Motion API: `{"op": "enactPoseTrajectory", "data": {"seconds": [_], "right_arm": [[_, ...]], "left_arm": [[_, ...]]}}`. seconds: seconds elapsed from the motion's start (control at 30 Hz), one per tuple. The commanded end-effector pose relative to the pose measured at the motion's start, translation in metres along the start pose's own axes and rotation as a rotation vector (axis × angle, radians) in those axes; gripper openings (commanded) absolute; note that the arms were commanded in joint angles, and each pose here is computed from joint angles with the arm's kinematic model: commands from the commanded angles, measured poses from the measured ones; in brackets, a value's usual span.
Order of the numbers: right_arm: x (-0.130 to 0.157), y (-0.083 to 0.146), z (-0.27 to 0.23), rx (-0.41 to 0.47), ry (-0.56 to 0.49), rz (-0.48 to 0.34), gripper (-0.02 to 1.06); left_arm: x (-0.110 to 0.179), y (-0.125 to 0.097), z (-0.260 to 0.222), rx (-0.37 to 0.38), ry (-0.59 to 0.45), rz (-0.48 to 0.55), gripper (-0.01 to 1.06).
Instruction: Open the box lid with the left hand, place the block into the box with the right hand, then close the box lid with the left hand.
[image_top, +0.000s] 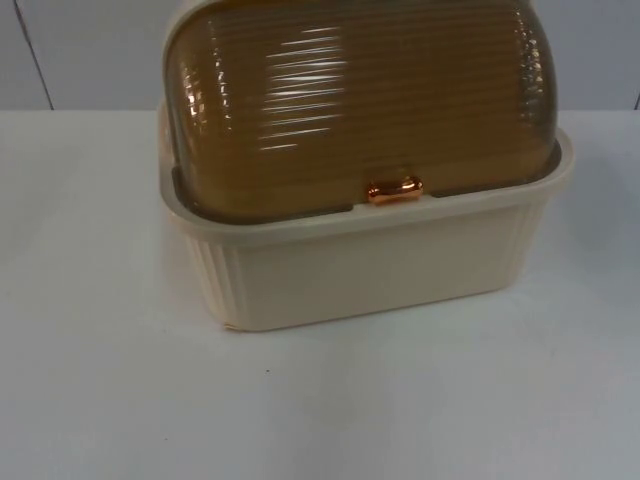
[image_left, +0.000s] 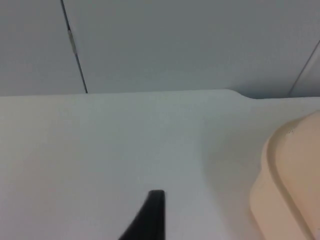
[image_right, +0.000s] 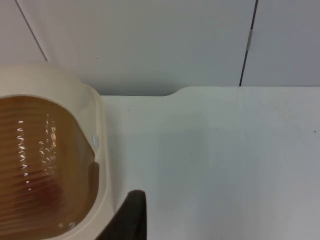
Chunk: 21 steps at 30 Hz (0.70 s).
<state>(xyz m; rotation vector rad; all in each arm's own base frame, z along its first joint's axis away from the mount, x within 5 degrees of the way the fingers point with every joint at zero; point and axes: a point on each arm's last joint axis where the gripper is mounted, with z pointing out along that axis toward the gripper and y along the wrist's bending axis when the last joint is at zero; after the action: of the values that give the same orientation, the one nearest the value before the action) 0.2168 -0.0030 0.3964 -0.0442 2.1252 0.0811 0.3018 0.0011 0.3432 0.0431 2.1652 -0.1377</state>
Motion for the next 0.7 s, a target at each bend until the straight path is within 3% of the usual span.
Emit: {"op": "enactPoseTrajectory", "data": {"seconds": [0.0, 0.4, 0.67], "right_arm": [[-0.004, 0.001, -0.002, -0.001, -0.022, -0.006, 1.05], [-0.005, 0.000, -0.002, 0.006, -0.040, -0.007, 1.05], [-0.020, -0.002, -0.006, 0.034, -0.199, -0.004, 1.05]], "left_arm": [[0.000, -0.002, 0.000, 0.003, -0.008, -0.005, 1.05], [-0.003, -0.002, -0.004, 0.005, -0.033, -0.015, 1.05], [-0.016, -0.006, -0.032, 0.004, -0.163, -0.037, 1.05]]}}
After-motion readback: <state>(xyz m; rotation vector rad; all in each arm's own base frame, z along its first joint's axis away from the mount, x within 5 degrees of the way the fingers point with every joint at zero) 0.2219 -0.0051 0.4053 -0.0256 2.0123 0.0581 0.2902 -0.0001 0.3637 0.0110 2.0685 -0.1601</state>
